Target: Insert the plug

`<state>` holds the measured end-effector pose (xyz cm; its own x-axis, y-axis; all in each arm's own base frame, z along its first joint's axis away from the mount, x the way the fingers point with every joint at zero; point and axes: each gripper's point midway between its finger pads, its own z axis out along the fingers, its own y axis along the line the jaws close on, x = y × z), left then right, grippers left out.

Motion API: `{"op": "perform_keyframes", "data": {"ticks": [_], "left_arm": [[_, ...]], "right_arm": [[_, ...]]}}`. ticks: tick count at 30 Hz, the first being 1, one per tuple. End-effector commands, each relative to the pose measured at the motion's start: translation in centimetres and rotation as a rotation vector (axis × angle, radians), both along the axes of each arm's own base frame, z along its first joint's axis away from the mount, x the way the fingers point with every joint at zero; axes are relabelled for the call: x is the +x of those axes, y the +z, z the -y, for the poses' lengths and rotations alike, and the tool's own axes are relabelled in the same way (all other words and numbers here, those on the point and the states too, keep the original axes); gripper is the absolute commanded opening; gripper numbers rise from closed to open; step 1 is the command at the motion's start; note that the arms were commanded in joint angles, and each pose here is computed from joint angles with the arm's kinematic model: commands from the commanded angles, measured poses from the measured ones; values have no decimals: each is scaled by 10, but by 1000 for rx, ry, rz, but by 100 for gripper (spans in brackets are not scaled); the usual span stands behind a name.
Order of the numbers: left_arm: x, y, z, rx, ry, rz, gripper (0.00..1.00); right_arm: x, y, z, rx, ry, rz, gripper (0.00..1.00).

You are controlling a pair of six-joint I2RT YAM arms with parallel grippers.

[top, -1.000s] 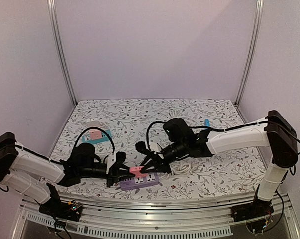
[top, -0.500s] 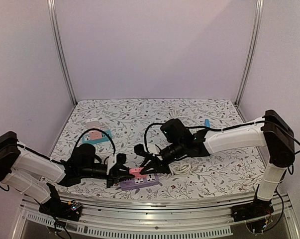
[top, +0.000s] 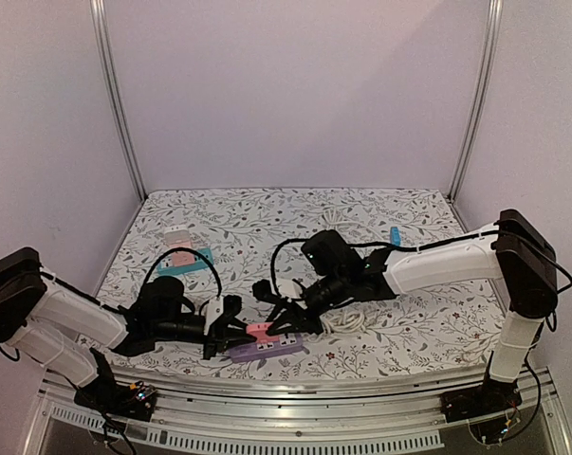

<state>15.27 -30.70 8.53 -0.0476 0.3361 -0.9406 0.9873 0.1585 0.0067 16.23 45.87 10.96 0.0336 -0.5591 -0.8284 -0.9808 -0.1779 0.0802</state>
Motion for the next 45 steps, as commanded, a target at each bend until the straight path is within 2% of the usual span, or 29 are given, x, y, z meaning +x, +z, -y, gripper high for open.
{"op": "perform_keyframes", "data": {"ticks": [1,25,32,45], "left_arm": [[-2,9,5,-38,-46,56,0],[-13,-13,5,12,-94,40,0],[-27,-33,-2,61,-125,1,0],[-35,-50,0,119,-175,-73,0]], "right_arm": [[7,-21,6,-86,-53,1,0],[9,-34,11,-129,-60,33,0],[7,-43,12,-161,-55,37,0],[3,-69,19,-288,-55,76,0]]}}
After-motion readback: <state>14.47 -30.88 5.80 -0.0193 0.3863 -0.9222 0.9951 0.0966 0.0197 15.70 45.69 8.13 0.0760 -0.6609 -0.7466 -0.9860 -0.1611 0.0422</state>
